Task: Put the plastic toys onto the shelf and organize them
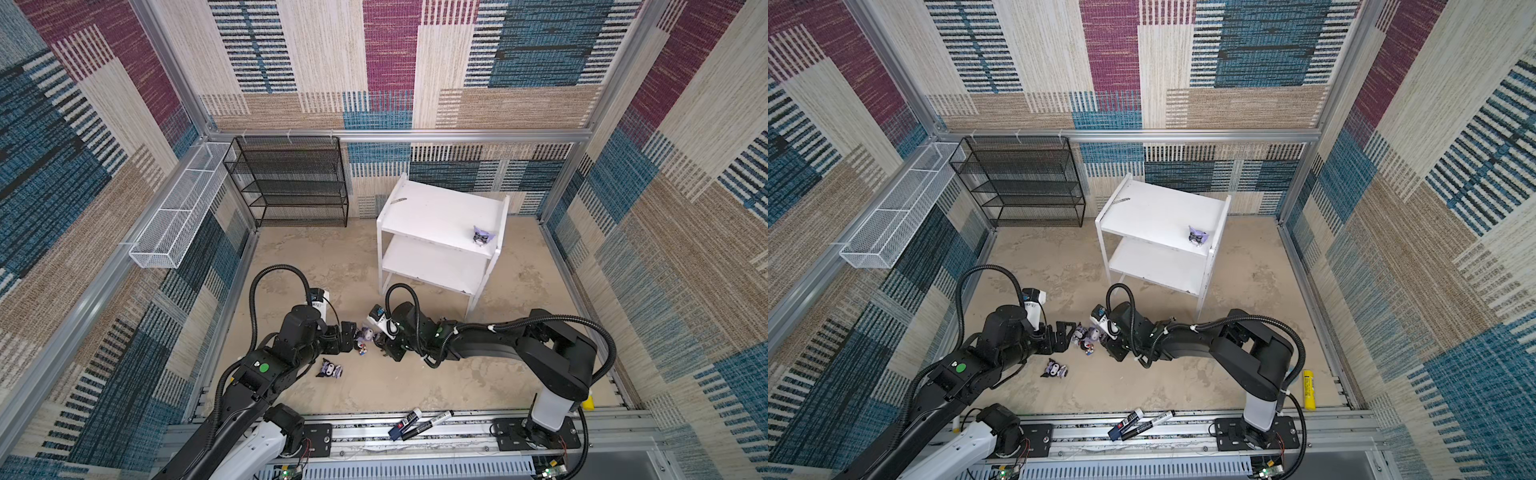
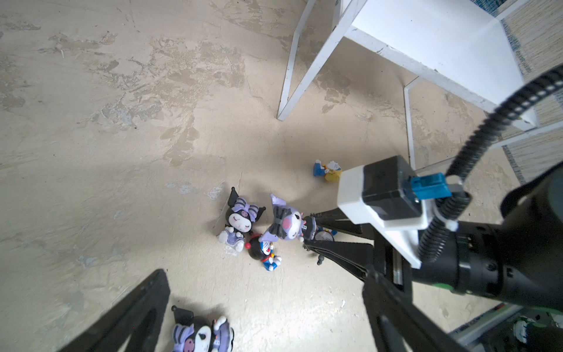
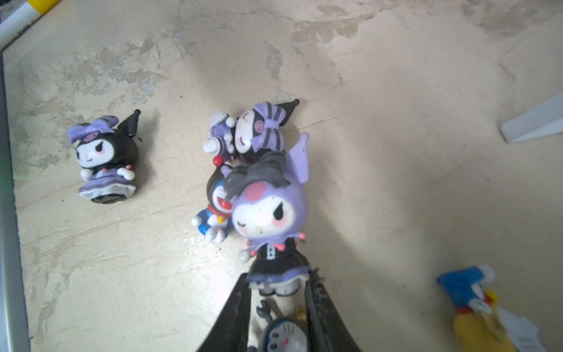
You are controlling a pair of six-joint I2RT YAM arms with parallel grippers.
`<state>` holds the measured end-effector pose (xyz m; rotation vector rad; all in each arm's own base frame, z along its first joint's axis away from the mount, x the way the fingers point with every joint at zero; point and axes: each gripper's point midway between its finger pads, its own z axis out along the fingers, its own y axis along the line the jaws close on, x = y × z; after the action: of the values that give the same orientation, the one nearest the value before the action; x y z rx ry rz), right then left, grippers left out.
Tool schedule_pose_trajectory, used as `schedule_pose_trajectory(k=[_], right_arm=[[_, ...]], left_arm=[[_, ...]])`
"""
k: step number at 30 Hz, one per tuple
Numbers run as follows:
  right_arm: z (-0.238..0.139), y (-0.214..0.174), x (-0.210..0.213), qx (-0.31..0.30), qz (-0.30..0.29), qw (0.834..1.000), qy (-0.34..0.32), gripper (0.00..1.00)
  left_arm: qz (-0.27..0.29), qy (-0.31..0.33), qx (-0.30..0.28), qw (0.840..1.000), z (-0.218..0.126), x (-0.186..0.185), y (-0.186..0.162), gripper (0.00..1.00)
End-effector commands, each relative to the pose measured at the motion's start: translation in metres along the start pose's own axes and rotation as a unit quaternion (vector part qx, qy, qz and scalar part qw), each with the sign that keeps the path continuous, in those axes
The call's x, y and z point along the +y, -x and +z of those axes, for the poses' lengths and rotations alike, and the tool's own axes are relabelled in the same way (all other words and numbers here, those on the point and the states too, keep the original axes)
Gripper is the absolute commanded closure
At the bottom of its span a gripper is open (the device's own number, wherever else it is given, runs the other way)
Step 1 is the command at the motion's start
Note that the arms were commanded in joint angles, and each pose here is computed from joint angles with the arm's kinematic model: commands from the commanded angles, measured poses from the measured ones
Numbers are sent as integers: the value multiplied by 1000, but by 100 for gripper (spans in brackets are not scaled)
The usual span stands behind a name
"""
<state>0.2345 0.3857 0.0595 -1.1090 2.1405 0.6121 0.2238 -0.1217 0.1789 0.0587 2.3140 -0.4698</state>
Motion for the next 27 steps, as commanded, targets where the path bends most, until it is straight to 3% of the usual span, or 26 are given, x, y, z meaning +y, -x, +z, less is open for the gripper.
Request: schedule_pose_trajectory(k=[1, 8, 18, 27], right_arm=[[-12, 26, -2, -62, 20, 997, -34, 75], [-40, 40, 4, -141, 47, 983, -107, 75], [-79, 39, 2, -212, 84, 953, -199, 75], [-88, 34, 10, -240, 92, 936, -240, 75]], left_arm=[[-34, -30, 9, 999, 7, -12, -1, 4], [-116, -74, 49, 989, 27, -31, -9, 15], [-233, -133, 70, 961, 39, -51, -13, 30], [-268, -177, 55, 945, 36, -67, 3, 36]])
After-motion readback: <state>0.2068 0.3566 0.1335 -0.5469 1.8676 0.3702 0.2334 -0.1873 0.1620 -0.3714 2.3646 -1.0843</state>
